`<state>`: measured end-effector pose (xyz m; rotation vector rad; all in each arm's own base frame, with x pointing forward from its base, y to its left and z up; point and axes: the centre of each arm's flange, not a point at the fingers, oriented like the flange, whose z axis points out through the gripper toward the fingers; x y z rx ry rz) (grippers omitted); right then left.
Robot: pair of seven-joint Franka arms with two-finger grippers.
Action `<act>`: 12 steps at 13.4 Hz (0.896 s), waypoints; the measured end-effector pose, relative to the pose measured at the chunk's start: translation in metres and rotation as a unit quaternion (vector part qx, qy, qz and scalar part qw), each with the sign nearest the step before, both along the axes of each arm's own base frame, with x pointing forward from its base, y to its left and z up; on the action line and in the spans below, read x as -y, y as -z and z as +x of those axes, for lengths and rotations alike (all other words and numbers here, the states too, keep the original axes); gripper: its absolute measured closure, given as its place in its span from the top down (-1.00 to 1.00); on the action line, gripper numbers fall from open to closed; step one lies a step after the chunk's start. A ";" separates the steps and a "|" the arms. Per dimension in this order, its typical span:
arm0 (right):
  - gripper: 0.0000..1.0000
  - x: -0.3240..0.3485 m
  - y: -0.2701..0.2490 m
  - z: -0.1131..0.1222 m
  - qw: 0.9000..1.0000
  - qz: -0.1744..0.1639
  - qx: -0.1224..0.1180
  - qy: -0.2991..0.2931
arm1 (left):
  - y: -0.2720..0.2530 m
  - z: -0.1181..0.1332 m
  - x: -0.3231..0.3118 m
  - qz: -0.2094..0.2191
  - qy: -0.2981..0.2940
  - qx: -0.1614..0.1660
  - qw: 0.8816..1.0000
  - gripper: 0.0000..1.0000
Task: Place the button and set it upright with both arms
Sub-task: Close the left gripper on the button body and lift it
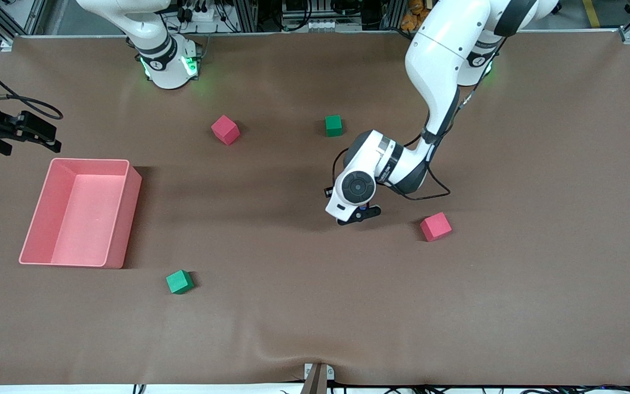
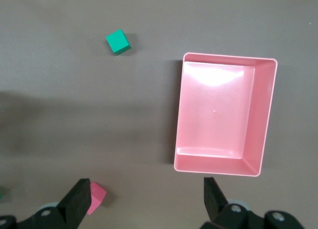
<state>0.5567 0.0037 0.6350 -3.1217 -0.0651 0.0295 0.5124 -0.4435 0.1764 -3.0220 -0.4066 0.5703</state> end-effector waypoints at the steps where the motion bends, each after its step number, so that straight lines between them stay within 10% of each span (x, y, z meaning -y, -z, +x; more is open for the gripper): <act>1: 1.00 0.000 0.000 0.000 1.000 0.000 0.000 0.000 | 0.001 -0.001 0.000 0.001 0.000 -0.001 1.000 0.65; 12: 1.00 0.002 0.000 0.000 1.000 0.000 0.001 0.002 | 0.006 -0.004 -0.003 0.005 -0.001 -0.005 1.000 0.14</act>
